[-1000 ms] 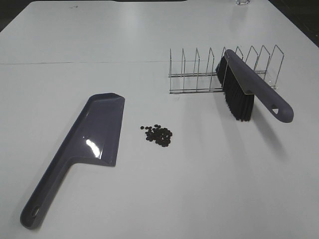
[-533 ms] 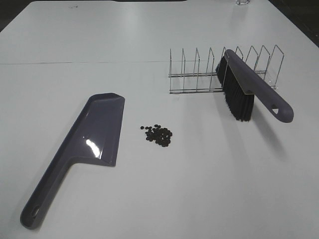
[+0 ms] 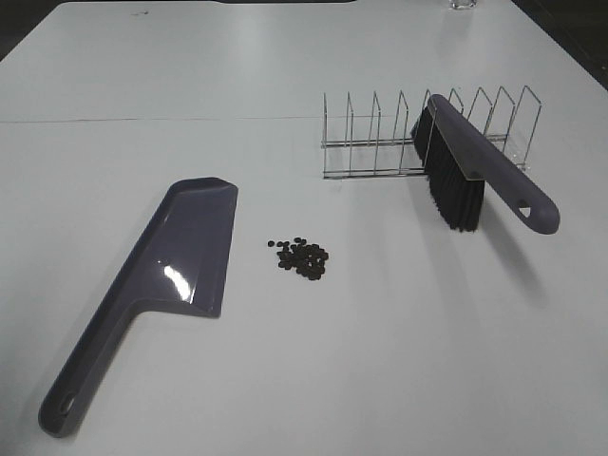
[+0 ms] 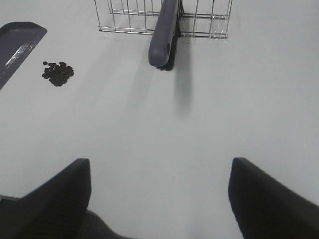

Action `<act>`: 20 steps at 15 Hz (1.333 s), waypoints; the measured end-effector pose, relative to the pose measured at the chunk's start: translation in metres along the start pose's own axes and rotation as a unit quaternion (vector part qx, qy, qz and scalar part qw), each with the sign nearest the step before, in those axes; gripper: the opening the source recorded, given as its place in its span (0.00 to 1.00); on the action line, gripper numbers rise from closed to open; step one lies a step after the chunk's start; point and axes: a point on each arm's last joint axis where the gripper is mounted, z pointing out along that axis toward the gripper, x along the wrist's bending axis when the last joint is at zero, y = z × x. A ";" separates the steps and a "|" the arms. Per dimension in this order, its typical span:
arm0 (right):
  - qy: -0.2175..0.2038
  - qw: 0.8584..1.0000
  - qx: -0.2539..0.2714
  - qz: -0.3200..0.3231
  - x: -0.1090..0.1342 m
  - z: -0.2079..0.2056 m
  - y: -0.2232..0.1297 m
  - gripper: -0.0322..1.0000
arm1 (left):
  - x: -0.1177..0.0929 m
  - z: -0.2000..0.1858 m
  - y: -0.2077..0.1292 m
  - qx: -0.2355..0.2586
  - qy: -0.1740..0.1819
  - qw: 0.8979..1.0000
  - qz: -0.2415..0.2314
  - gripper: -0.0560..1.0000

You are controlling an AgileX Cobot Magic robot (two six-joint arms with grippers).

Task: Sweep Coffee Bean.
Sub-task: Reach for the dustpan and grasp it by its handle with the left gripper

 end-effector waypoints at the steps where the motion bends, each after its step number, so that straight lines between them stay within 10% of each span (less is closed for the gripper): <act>1: 0.000 1.000 0.000 0.000 0.000 0.000 0.000 0.69 | 0.001 0.005 0.006 0.008 0.007 1.000 -0.006 0.99; 7: 0.000 1.000 0.000 0.000 0.000 0.000 0.000 0.69 | 0.002 0.057 0.054 0.125 0.035 0.992 -0.007 0.99; 13: 0.000 1.000 0.000 0.000 0.000 0.000 0.000 0.69 | -0.076 0.181 0.073 0.220 -0.012 0.965 0.145 0.99; 20: 0.000 1.000 0.000 0.000 0.000 0.000 0.000 0.69 | -0.143 0.252 0.080 0.258 -0.018 0.945 0.200 0.99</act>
